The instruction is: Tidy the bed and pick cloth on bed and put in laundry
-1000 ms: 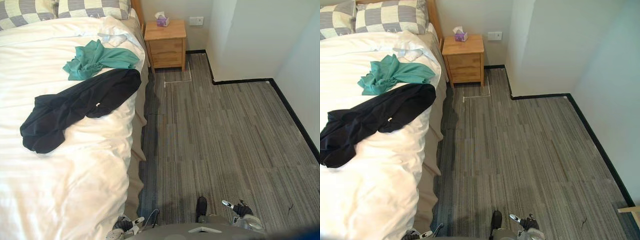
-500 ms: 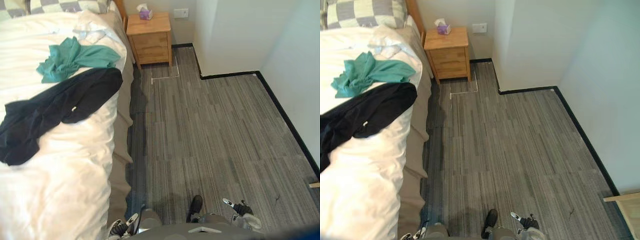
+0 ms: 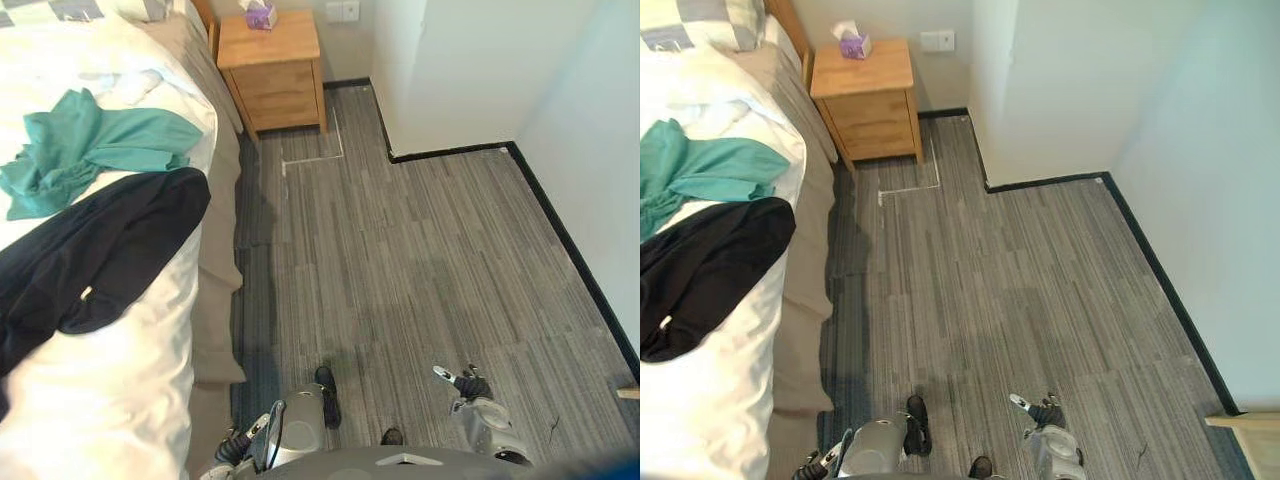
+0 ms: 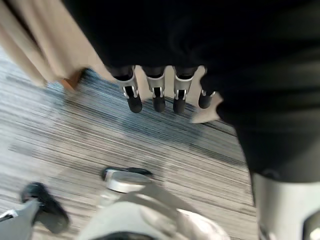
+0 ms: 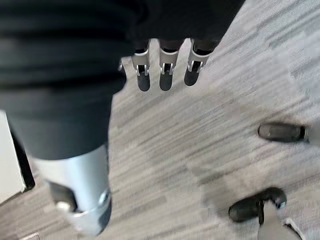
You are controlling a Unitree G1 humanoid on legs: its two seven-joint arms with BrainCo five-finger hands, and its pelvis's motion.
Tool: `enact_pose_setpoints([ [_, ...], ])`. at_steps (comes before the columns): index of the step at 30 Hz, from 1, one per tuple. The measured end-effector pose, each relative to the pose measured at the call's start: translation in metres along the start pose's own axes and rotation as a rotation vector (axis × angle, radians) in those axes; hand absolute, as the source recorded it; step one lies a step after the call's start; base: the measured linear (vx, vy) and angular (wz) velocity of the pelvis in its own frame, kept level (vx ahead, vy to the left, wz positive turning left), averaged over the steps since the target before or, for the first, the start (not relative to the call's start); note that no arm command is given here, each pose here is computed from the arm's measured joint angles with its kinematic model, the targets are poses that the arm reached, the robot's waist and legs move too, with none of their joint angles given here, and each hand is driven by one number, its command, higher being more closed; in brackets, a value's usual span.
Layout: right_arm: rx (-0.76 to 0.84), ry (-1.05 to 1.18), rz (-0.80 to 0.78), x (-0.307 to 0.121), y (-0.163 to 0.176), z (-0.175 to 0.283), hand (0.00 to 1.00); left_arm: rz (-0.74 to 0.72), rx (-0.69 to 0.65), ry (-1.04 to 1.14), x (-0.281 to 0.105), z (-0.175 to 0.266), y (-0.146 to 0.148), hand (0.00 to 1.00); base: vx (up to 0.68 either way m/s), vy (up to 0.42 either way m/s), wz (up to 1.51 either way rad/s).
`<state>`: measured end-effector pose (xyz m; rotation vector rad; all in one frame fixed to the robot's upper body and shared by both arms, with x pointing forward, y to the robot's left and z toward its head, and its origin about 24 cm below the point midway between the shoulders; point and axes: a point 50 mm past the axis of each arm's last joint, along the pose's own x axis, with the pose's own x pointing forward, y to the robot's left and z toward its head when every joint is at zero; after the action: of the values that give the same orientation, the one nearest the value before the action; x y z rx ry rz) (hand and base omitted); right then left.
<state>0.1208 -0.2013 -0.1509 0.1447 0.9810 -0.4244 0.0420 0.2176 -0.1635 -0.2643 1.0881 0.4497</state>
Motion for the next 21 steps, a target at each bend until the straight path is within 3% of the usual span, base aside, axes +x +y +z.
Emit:
enact_pose_setpoints([
  [6, -0.010, 0.034, -0.016, -0.001, -0.011, -0.010, 0.00, 0.056, 0.062, -0.038, 0.000, 0.019, 0.034, 0.00, 0.51, -0.021, 1.22],
  [11, -0.035, -0.024, -0.011, 0.002, -0.013, 0.007, 0.00, 0.029, 0.021, -0.091, 0.002, 0.031, 0.031, 0.00, 0.40, -0.318, 1.07],
  [13, -0.057, -0.027, 0.005, 0.001, -0.010, 0.005, 0.00, 0.014, 0.007, -0.097, 0.004, 0.033, 0.023, 0.00, 0.43, -0.453, 0.63],
  [17, -0.103, -0.093, 0.033, 0.004, 0.000, 0.027, 0.00, -0.097, -0.128, -0.032, 0.008, 0.013, -0.039, 0.00, 0.42, -0.431, 0.01],
  [21, -0.095, -0.070, 0.042, 0.001, 0.004, 0.016, 0.00, -0.011, -0.208, -0.045, 0.007, 0.014, -0.029, 0.00, 0.33, -0.404, 0.11],
])
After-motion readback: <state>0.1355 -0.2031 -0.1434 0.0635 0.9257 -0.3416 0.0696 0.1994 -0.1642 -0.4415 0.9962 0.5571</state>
